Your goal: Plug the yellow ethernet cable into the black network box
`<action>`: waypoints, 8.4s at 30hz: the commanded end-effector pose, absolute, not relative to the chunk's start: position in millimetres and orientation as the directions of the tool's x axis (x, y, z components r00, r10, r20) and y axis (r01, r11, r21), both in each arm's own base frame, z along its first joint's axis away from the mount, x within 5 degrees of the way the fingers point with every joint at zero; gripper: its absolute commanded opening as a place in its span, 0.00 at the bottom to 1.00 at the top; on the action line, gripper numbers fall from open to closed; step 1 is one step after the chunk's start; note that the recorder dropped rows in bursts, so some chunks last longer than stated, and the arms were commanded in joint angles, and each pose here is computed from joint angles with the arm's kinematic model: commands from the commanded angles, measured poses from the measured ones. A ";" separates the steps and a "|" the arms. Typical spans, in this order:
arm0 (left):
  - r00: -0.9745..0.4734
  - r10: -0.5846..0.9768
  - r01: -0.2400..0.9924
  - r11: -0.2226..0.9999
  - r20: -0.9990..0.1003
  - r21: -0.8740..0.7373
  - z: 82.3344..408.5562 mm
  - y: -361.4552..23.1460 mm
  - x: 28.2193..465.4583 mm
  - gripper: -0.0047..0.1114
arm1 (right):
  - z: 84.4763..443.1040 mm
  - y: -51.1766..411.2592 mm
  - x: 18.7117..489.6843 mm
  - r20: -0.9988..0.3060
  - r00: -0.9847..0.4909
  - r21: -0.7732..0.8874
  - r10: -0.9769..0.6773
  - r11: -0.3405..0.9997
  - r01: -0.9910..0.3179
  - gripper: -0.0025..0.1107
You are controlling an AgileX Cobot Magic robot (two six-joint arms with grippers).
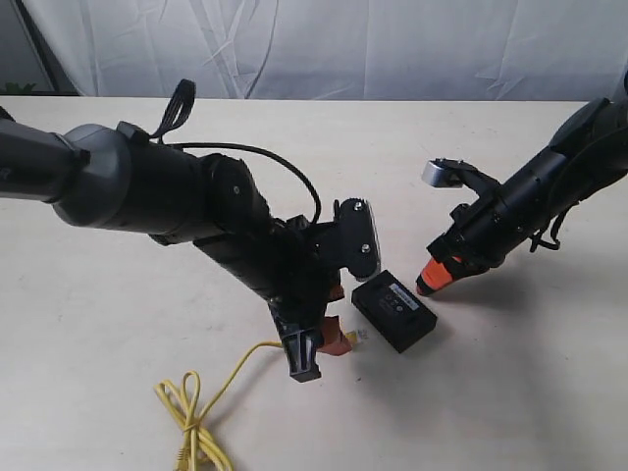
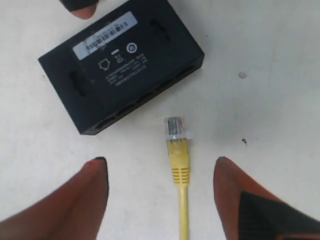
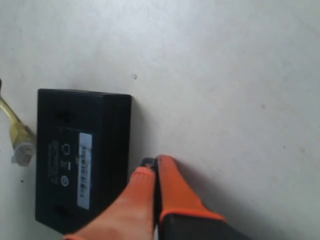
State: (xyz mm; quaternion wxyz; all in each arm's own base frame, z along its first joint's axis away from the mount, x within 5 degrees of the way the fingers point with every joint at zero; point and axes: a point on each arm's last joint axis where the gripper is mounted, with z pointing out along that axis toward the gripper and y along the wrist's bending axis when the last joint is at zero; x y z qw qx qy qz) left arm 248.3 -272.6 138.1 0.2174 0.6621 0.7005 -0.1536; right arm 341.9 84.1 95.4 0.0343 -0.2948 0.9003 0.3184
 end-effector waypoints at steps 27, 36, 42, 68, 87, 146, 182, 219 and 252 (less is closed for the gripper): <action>-0.065 0.891 0.998 0.053 -0.450 -0.039 104.5 -272.3 242.5 0.39 | 95.8 83.5 341.7 -0.256 -0.819 0.550 -0.513 0.620 -0.560 0.01; -0.109 0.882 0.994 0.102 -0.458 -0.040 106.0 -273.3 244.7 0.04 | 95.8 83.5 341.7 -0.256 -0.819 0.550 -0.513 0.620 -0.560 0.01; -0.301 0.866 0.953 0.291 -0.399 -0.086 111.4 -273.3 252.6 0.04 | 95.8 83.5 341.7 -0.257 -0.818 0.549 -0.514 0.619 -0.561 0.01; -0.479 0.856 0.878 0.469 -0.194 -0.099 119.9 -293.8 266.6 0.04 | 96.6 97.4 337.2 -0.169 -0.875 0.594 -0.453 0.662 -0.457 0.01; -0.503 0.827 0.864 0.487 -0.251 -0.126 133.3 -305.3 273.2 0.04 | 96.4 97.0 337.4 -0.169 -0.875 0.591 -0.453 0.664 -0.458 0.01; -0.441 0.844 0.895 0.440 -0.305 -0.077 131.1 -317.1 287.0 0.04 | 96.9 101.3 337.9 -0.215 -0.850 0.584 -0.482 0.634 -0.507 0.01; -0.352 0.891 0.935 0.349 -0.286 -0.063 144.5 -318.2 287.4 0.04 | 98.1 103.4 340.5 -0.280 -0.822 0.574 -0.496 0.600 -0.558 0.01; -0.426 0.817 0.896 0.440 -0.388 -0.058 142.4 -330.1 300.8 0.04 | 98.5 103.5 338.8 -0.319 -0.770 0.559 -0.553 0.546 -0.624 0.01; -0.441 0.826 0.889 0.456 -0.350 -0.044 162.2 -323.9 299.7 0.69 | 145.8 75.9 347.2 -0.268 -0.841 0.248 -0.470 0.810 -0.532 0.01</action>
